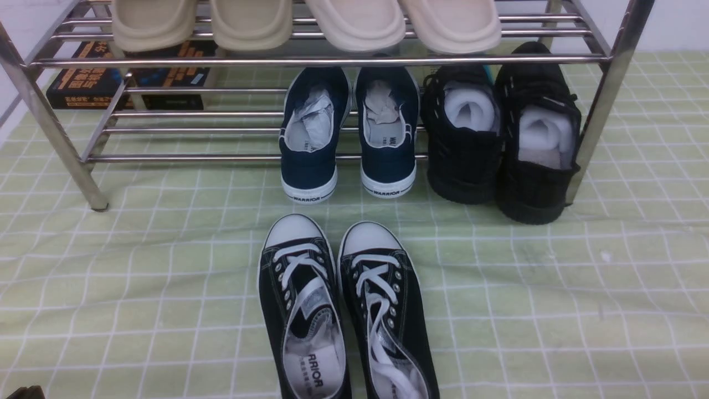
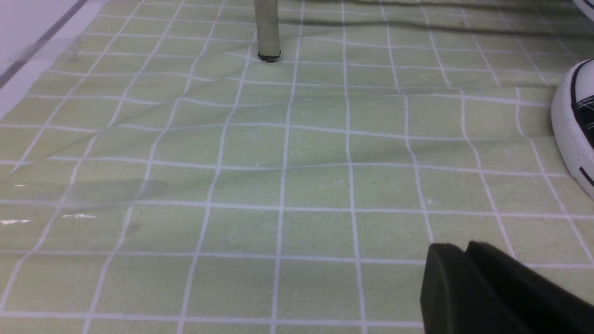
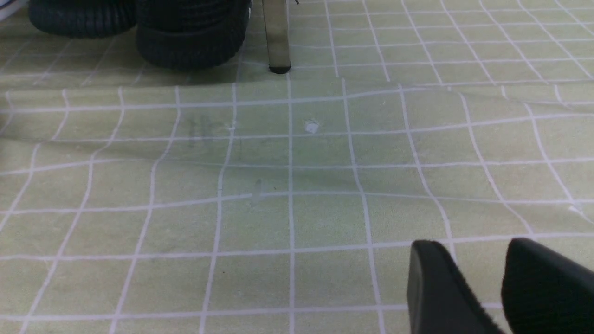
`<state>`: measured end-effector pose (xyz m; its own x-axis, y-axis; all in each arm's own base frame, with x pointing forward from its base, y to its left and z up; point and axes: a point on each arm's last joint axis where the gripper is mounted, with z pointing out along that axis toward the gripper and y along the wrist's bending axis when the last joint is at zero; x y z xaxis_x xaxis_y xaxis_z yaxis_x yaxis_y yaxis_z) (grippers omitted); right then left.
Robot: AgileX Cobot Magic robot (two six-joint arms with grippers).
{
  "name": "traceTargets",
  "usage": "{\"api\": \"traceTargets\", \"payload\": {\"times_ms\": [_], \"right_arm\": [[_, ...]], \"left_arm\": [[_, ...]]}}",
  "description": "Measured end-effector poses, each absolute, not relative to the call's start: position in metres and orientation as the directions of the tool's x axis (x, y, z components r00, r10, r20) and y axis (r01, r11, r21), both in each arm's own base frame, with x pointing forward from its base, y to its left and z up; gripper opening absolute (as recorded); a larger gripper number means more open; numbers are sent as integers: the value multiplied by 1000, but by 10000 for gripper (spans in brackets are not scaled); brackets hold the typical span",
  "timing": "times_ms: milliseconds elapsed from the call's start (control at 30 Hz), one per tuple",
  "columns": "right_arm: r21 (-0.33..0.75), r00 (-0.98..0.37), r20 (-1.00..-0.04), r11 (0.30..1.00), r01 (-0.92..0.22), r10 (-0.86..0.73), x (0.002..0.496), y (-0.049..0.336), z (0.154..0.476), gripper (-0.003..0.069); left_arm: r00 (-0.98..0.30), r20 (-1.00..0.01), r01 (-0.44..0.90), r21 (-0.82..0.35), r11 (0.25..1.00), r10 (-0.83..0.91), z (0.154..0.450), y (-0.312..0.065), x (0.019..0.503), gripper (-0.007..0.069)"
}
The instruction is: Take the shoes off the shelf with your hand from the green coffee tablecloth.
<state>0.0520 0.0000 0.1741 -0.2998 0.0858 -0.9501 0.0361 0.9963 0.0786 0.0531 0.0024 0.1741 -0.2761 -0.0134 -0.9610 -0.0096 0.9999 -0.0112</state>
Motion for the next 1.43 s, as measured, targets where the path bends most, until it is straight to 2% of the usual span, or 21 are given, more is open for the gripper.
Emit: {"api": "traceTargets", "payload": {"times_ms": [1433], "right_arm": [[79, -300, -950, 996, 36, 86, 52, 0, 174, 240]], "left_arm": [[-276, -961, -11, 1, 1000, -2, 174, 3, 53, 101]]}}
